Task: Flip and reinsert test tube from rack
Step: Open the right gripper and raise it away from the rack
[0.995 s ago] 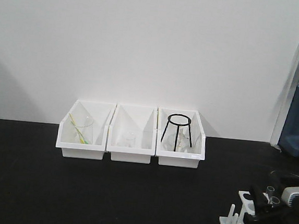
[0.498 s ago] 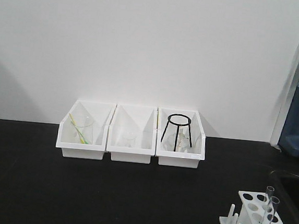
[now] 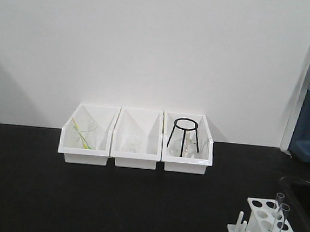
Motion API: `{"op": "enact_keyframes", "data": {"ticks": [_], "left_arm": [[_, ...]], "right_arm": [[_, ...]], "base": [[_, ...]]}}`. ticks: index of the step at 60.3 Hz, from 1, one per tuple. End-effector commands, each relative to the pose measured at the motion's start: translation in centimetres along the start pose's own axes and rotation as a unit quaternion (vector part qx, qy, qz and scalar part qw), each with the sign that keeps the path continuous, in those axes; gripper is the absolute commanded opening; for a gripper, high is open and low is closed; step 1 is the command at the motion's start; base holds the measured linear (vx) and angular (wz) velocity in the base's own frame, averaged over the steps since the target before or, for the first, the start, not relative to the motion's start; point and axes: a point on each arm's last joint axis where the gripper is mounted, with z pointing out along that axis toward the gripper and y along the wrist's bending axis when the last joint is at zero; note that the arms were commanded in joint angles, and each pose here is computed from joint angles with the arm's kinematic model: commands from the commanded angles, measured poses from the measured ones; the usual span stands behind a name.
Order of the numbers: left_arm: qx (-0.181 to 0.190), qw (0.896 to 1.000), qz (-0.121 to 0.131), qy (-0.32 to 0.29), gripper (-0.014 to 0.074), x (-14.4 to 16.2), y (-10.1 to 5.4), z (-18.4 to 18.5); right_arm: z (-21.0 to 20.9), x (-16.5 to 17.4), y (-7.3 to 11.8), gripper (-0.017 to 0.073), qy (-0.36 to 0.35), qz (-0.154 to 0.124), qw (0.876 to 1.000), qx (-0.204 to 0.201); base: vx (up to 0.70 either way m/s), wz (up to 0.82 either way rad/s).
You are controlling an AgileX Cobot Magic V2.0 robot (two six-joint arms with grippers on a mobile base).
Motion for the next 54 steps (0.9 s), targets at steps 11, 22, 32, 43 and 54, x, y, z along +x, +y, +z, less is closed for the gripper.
{"op": "enact_keyframes", "data": {"ticks": [11, 22, 32, 43, 54], "left_arm": [[0.012, 0.999, -0.001, -0.043, -0.0006, -0.7, -0.2, 0.0], [0.012, 0.999, -0.001, -0.043, -0.0006, -0.7, -0.2, 0.0], [0.012, 0.999, -0.001, -0.043, -0.0006, -0.7, -0.2, 0.0], [0.012, 0.999, -0.001, -0.043, -0.0006, -0.7, -0.2, 0.0], [0.012, 0.999, -0.001, -0.043, -0.0006, -0.7, -0.2, 0.0]], "right_arm": [[-0.1, 0.4, 0.3, -0.0008, -0.016, 0.001, 1.0, -0.013], [-0.8, 0.9, -0.2, -0.0008, -0.001, -0.007, 1.0, 0.016], [-2.1, 1.1, -0.7, -0.0008, -0.005, 0.012, 0.999, 0.052], [-3.6, 0.4, -0.6, -0.0008, -0.063, -0.039, 0.995, 0.061], [-3.6, 1.8, -0.5, -0.0008, -0.083, -0.014, 0.995, 0.057]], "base": [[0.0, 0.0], [0.0, 0.0], [0.0, 0.0], [0.0, 0.0], [0.0, 0.0]]}}
